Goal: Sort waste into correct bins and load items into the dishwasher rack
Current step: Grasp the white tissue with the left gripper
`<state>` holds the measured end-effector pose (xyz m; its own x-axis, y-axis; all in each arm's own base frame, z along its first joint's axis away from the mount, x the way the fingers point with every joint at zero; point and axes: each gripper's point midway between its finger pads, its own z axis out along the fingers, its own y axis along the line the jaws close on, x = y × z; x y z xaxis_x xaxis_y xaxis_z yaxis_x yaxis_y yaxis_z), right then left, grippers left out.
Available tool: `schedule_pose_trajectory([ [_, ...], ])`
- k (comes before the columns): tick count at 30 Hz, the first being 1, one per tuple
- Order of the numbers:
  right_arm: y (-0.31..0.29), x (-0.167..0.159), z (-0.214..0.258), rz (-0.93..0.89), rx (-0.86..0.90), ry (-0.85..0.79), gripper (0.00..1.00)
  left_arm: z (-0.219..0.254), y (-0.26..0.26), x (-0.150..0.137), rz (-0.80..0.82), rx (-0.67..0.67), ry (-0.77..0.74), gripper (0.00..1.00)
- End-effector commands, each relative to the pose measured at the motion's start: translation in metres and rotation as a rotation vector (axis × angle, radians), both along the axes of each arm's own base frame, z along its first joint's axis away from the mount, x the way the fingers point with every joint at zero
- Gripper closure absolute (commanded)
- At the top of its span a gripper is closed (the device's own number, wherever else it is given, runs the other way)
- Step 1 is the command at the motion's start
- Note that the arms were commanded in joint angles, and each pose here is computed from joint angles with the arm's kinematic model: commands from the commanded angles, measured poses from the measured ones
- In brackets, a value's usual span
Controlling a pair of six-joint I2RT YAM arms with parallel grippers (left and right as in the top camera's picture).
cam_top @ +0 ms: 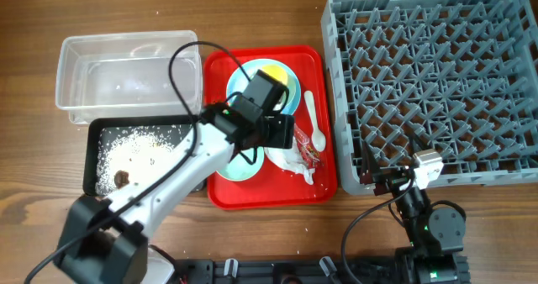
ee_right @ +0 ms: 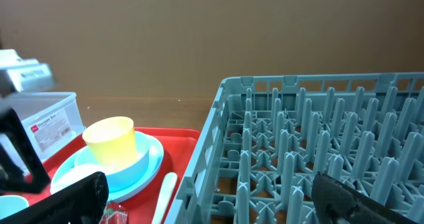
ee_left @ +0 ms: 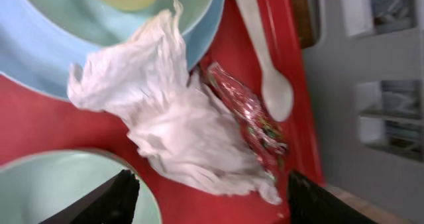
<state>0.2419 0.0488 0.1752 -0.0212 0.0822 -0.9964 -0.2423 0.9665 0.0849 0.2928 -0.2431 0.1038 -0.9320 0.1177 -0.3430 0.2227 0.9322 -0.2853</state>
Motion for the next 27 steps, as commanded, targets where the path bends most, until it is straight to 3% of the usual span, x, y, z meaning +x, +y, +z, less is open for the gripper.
schedule_pose_trajectory([
  [1, 0.000, 0.000, 0.001, 0.003, -0.004, -0.007, 0.00, -0.014, 0.000, 0.009, -0.138, 0.139, -0.102, 0.26],
  [6, 0.000, 0.000, 0.001, 0.003, -0.004, -0.007, 0.00, -0.035, -0.024, 0.014, -0.241, 0.202, -0.173, 0.25],
  [10, 0.000, 0.000, 0.001, 0.003, -0.004, -0.007, 0.00, -0.056, -0.013, 0.016, -0.248, 0.349, -0.189, 0.24],
  [17, 0.000, 0.000, 0.001, 0.003, -0.004, -0.007, 0.00, -0.056, -0.003, 0.021, -0.227, 0.365, -0.184, 0.20],
  [21, 0.000, 0.000, 0.001, 0.003, -0.004, -0.007, 0.00, -0.061, -0.014, 0.007, -0.398, 0.333, -0.155, 0.19],
  [27, 0.000, 0.000, 0.001, 0.003, -0.004, -0.007, 0.00, -0.076, -0.008, 0.000, -0.447, 0.377, -0.110, 0.15],
])
